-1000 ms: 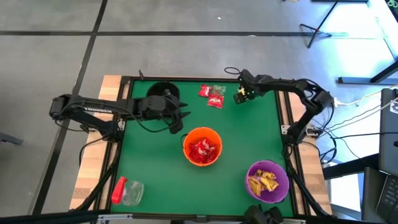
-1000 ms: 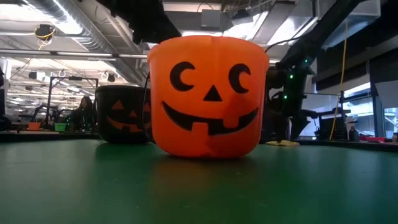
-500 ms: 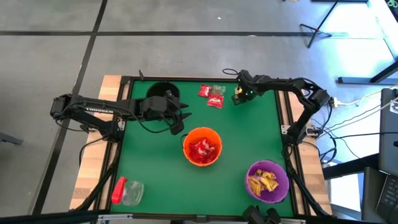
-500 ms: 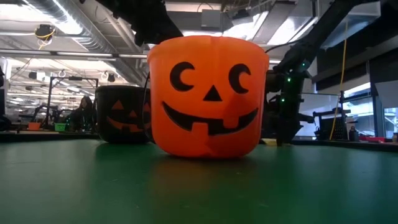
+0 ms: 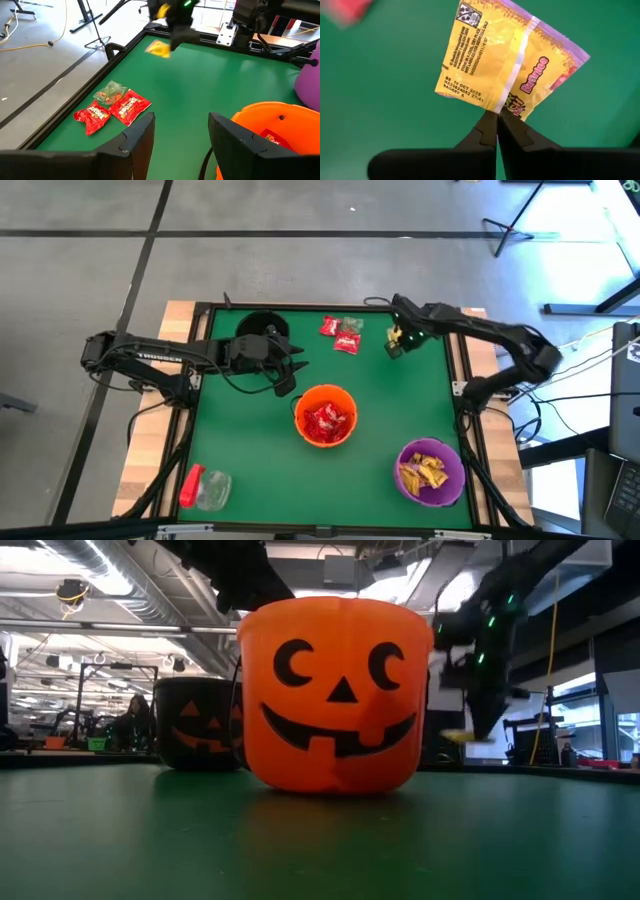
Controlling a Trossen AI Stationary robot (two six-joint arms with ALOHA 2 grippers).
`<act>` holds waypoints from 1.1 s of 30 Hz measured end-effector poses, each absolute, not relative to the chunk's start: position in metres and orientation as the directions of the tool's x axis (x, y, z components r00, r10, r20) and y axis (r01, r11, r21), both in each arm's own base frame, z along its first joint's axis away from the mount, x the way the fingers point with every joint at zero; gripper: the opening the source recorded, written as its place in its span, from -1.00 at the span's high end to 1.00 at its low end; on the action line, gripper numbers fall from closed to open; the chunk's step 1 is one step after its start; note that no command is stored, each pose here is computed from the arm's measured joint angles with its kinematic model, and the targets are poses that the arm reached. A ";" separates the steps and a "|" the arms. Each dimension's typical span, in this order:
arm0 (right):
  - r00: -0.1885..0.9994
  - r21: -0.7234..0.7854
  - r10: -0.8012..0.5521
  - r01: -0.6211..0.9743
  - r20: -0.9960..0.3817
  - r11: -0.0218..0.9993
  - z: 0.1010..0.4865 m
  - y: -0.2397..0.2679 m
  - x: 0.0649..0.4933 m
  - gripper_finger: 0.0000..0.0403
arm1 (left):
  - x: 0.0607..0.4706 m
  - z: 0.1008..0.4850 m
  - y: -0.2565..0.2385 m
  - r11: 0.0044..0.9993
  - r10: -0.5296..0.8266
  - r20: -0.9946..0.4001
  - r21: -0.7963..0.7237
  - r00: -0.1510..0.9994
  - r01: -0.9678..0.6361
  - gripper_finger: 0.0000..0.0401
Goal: Sort candy
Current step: Put the yellow candy into the purple bin
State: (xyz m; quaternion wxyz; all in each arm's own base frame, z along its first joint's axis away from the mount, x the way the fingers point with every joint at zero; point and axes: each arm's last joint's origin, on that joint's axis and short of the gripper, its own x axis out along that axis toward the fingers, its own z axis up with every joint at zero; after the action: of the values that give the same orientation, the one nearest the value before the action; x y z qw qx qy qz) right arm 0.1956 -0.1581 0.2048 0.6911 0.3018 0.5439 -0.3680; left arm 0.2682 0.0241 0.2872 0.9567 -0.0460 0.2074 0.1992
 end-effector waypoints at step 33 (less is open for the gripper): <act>0.317 0.444 0.357 0.270 -0.879 0.854 0.273 0.162 0.118 0.95 | 0.268 0.288 0.024 0.902 0.373 -0.410 -0.050 0.832 -0.429 0.13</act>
State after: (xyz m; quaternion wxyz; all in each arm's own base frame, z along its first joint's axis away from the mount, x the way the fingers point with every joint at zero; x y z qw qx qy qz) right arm 0.1177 0.1616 0.2729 0.7659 0.2684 0.5836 0.0285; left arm 0.2682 0.0245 0.2876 0.9545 -0.0701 0.1995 0.2103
